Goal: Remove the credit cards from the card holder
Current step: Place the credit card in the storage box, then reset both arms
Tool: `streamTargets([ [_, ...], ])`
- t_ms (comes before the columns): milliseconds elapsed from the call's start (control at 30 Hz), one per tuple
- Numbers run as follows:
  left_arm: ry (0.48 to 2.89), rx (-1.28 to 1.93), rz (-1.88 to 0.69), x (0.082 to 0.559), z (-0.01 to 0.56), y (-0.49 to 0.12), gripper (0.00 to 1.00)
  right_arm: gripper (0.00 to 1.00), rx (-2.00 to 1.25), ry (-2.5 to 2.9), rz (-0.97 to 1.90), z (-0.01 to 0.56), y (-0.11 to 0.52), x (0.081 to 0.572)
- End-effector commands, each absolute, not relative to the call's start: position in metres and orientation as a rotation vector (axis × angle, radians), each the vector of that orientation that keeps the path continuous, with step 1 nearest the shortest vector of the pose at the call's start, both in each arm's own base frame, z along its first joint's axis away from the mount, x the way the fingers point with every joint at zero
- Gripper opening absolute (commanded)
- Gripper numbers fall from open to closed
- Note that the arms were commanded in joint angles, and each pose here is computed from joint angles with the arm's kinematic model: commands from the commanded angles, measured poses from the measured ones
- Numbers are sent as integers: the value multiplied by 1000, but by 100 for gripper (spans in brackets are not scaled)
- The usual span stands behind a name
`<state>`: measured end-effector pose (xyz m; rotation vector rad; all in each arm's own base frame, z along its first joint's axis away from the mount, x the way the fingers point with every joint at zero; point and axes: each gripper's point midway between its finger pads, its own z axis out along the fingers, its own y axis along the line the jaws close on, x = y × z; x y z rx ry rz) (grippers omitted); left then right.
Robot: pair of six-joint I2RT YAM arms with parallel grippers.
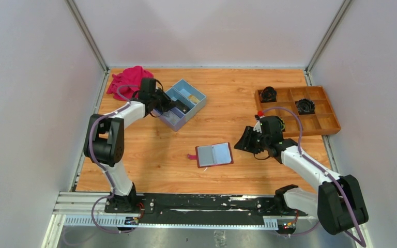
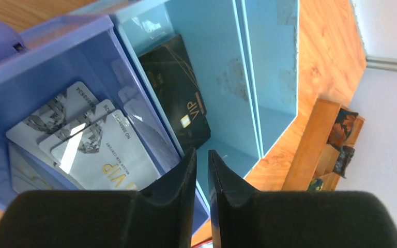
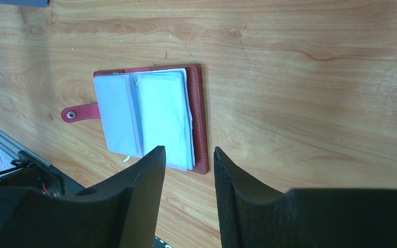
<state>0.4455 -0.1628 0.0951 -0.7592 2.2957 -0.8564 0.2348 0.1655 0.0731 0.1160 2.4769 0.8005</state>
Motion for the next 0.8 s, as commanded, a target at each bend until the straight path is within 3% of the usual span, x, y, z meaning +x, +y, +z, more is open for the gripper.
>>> streamTargets([
  [0, 2292, -750, -730, 450, 104, -146, 20, 43, 128, 2483, 779, 71, 162, 232],
  [200, 2289, -730, -692, 441, 119, -139, 20, 43, 126, 2494, 782, 70, 162, 232],
  [400, 2198, -587, -706, 420, 175, -139, 20, 43, 120, 2492, 777, 70, 162, 234],
  [567, 2118, -367, -700, 377, 216, -154, 21, 43, 105, 2494, 793, 70, 166, 236],
  [767, 2181, -216, -738, 313, 199, -172, 22, 43, 102, 2507, 786, 67, 168, 241],
])
